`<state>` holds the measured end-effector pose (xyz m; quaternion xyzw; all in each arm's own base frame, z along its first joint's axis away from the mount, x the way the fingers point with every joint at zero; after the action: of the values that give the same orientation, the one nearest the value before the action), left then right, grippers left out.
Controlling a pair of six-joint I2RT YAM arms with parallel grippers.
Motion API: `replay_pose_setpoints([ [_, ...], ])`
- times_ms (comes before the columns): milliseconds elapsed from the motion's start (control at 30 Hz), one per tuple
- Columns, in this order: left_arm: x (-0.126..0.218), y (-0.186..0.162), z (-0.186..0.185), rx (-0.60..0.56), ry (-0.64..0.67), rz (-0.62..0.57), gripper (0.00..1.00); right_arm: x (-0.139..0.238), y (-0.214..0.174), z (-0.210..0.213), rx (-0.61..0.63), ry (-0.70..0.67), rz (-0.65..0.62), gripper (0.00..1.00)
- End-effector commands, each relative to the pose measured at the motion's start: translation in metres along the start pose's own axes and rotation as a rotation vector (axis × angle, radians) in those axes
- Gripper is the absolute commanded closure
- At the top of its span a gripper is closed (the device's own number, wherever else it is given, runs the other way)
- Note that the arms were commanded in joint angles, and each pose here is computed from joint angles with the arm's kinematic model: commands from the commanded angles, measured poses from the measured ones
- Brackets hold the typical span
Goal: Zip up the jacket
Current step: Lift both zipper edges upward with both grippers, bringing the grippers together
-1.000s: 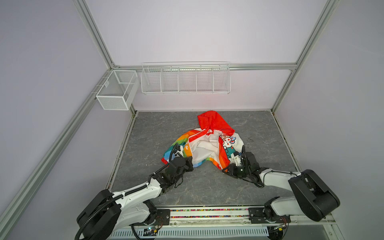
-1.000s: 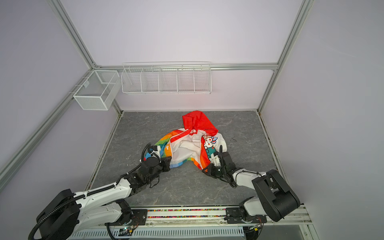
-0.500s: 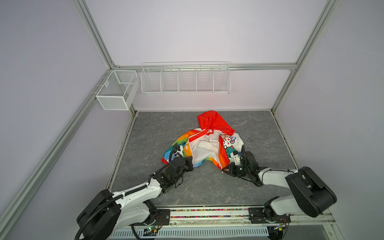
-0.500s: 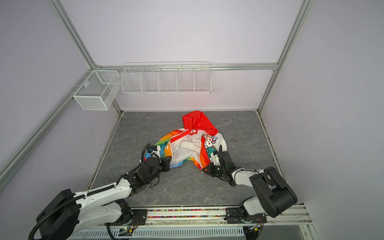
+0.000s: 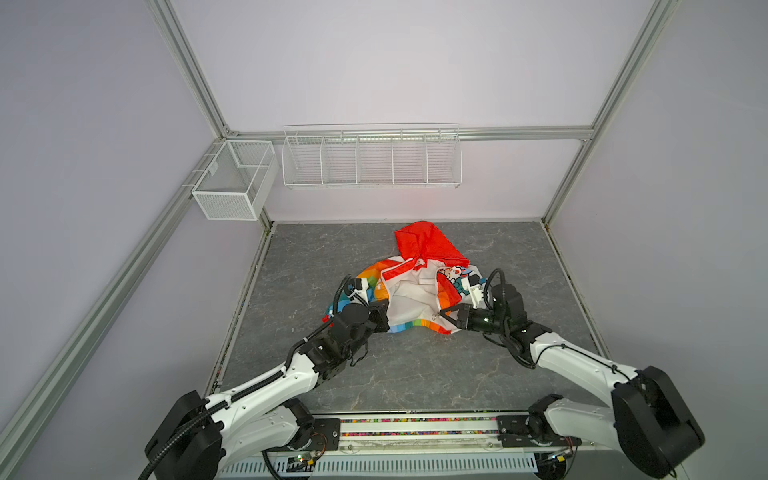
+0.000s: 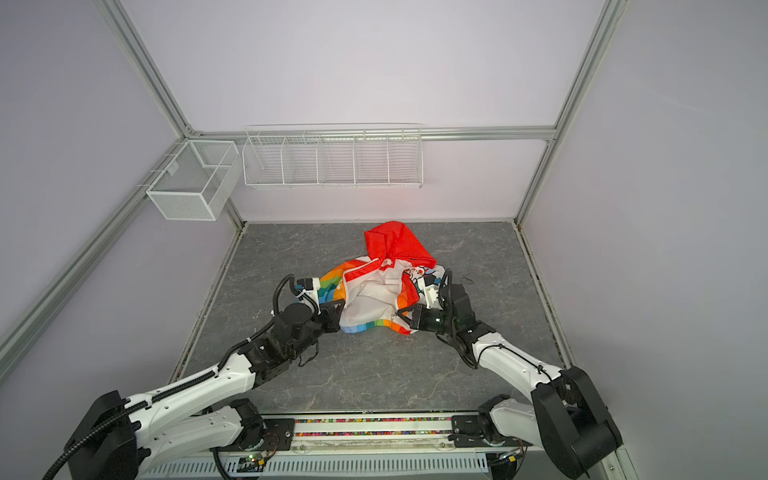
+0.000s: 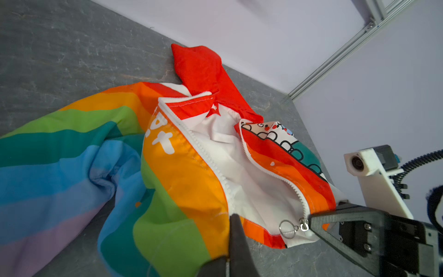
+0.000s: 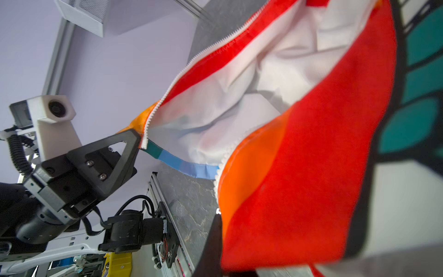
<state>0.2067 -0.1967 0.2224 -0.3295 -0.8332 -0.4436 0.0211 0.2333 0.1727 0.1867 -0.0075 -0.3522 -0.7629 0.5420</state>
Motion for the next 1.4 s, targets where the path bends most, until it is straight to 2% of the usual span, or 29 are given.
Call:
replay_pose_setpoints([
  [0,0.006,0.017,-0.010,-0.008,0.000,-0.046,1.00,0.009,0.013,0.006,0.054,-0.066,-0.048,0.94],
  [100,0.009,0.026,-0.014,-0.050,-0.031,-0.132,1.00,0.018,0.026,0.022,0.129,0.014,-0.170,0.94],
  [233,0.012,0.041,-0.028,-0.135,-0.076,-0.183,1.00,0.037,0.037,0.041,0.343,0.030,-0.333,0.94],
  [367,0.014,0.052,-0.041,-0.150,-0.132,-0.234,1.00,0.052,0.049,0.057,0.465,-0.011,-0.384,0.94],
  [433,0.016,0.056,-0.051,-0.177,-0.214,-0.264,1.00,0.056,0.054,0.065,0.514,0.001,-0.407,0.94],
  [533,0.012,0.061,-0.062,-0.201,-0.270,-0.278,1.00,0.056,0.057,0.068,0.563,0.016,-0.436,0.94],
  [633,0.006,0.064,-0.072,-0.205,-0.321,-0.295,1.00,0.052,0.061,0.067,0.547,0.024,-0.432,0.94],
  [1000,-0.015,0.067,-0.092,-0.193,-0.494,-0.399,1.00,0.042,0.074,0.082,0.526,0.243,-0.484,0.94],
  [1233,-0.012,0.077,-0.101,-0.155,-0.609,-0.545,1.00,0.032,0.090,0.099,0.490,0.461,-0.501,0.94],
  [1367,-0.012,0.081,-0.107,-0.142,-0.652,-0.584,1.00,0.026,0.103,0.107,0.464,0.571,-0.501,0.94],
])
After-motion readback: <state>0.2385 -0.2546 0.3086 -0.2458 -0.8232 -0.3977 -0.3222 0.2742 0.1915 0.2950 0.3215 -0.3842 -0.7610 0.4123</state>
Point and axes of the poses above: each gripper's point midway between its finger pads, its own x axis back along the fingers, its own z axis along the line the jaws close on, y = z × x, the point moved 8 cm from there along x, back along the fingers, and after that the axes turned 3 degrees about x, right-handed, at the moved point
